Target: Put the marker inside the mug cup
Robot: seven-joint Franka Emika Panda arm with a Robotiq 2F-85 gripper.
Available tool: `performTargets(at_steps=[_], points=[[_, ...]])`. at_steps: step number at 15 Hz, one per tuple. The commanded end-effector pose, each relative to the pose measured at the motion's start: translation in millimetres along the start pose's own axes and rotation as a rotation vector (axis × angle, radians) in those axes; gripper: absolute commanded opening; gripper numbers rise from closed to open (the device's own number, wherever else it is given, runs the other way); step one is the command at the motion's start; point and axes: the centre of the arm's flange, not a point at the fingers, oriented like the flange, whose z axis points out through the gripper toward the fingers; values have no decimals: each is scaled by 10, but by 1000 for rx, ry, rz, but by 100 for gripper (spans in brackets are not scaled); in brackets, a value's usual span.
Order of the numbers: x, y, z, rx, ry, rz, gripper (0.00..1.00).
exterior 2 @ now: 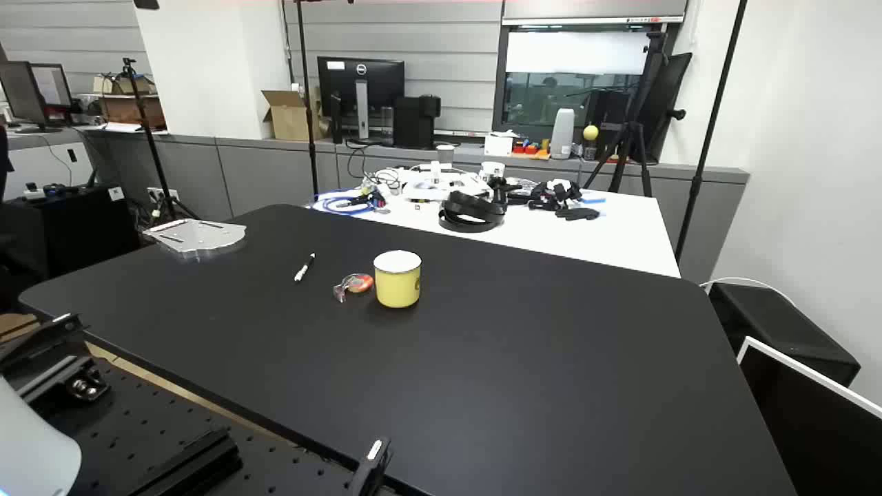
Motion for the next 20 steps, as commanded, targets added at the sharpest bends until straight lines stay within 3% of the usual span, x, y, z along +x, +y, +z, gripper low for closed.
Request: performTargets(at_steps=[1,15,20], points=[[0,0,0,0,0,0,100],[0,0,0,0,0,0,100],[428,49,98,28,11,-184,100]])
